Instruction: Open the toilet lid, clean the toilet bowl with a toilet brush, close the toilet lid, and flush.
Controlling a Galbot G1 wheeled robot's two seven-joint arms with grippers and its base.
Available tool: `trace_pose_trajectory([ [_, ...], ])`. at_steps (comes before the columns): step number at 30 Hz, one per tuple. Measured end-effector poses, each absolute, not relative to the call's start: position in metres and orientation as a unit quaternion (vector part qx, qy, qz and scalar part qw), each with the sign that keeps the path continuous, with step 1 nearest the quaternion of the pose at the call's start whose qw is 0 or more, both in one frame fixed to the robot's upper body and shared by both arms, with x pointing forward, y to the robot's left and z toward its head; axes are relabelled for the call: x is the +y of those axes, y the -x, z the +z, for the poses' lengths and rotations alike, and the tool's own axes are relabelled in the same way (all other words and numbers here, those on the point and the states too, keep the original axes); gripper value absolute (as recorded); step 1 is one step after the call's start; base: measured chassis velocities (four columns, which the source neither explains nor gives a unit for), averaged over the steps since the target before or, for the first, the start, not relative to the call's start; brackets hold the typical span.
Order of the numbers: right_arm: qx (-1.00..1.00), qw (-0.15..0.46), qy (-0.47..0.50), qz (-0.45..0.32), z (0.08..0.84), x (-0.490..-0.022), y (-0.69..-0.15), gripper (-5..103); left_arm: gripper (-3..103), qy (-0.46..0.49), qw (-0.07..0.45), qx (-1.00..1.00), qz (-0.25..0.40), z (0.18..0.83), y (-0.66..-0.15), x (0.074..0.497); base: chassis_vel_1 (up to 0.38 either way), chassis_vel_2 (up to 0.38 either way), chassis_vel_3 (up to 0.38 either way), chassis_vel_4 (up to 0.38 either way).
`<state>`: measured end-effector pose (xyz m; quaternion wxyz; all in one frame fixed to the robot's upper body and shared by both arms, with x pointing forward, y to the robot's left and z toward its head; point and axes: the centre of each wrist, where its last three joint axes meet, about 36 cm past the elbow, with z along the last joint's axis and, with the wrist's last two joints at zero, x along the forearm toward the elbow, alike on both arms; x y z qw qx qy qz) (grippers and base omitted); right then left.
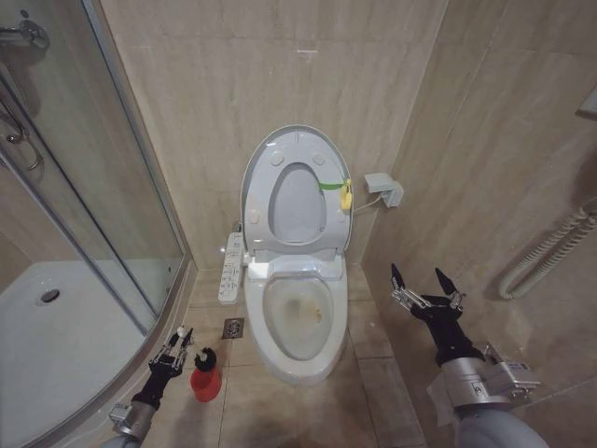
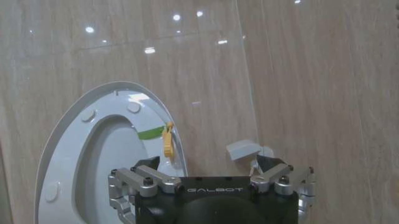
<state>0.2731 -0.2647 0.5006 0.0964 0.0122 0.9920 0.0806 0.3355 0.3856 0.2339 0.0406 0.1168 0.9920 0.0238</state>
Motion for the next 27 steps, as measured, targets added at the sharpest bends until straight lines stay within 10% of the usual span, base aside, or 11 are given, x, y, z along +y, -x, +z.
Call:
trace_pose_trajectory([
  [27,0.991,0.101,-0.003,0.088,0.506,-0.263,-0.279,100,25,-0.189,0.114,0.975,-0.012,0.391,-0.248,0.324,0.000,0.000,0.000,0.000],
])
